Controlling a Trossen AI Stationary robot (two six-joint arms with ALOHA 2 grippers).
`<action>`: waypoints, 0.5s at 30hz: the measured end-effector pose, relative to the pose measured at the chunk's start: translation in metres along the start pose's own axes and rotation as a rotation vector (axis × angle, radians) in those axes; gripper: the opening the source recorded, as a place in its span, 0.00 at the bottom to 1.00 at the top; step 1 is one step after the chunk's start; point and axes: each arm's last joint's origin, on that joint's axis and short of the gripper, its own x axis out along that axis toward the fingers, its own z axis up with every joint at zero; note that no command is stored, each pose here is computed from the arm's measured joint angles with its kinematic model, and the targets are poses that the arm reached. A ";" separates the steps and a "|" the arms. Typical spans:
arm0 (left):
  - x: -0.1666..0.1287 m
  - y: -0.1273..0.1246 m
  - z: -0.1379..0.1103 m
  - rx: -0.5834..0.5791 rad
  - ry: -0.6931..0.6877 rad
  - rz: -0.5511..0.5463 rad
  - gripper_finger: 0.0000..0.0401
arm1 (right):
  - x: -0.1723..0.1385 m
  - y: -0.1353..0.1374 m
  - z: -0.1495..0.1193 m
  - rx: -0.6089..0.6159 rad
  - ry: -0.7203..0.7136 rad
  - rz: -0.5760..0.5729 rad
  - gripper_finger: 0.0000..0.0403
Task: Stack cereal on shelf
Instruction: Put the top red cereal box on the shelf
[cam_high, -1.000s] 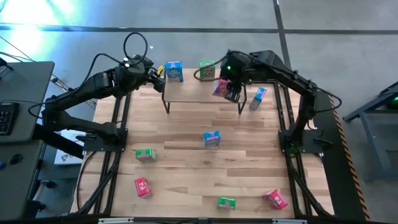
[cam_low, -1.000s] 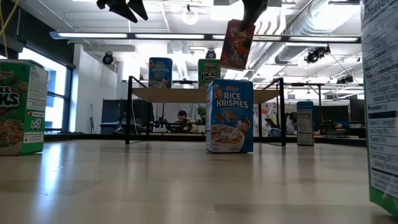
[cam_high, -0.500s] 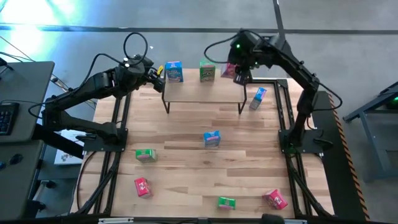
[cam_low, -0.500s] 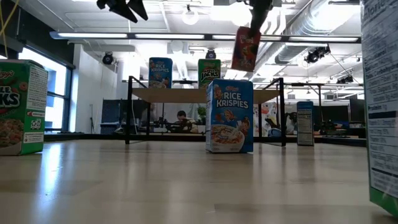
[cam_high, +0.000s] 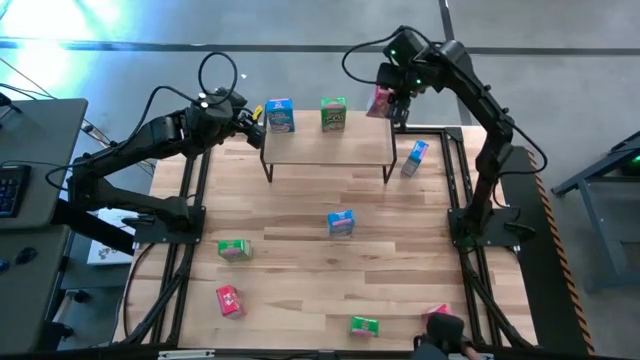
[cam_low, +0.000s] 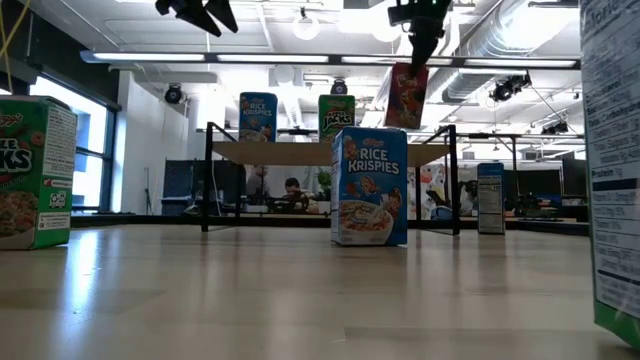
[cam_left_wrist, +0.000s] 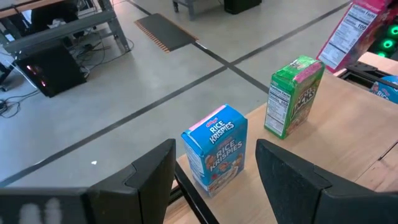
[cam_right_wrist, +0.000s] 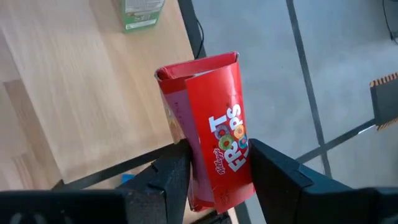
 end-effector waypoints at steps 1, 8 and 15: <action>0.000 0.000 0.000 0.000 0.000 0.000 0.53 | 0.002 0.000 0.001 -0.003 0.005 0.002 0.37; 0.000 0.000 0.000 0.000 0.000 0.000 0.53 | 0.020 0.001 0.008 -0.028 0.026 0.053 0.37; 0.000 0.000 0.000 0.001 0.000 0.000 0.53 | 0.032 0.008 0.016 -0.052 0.051 0.068 0.37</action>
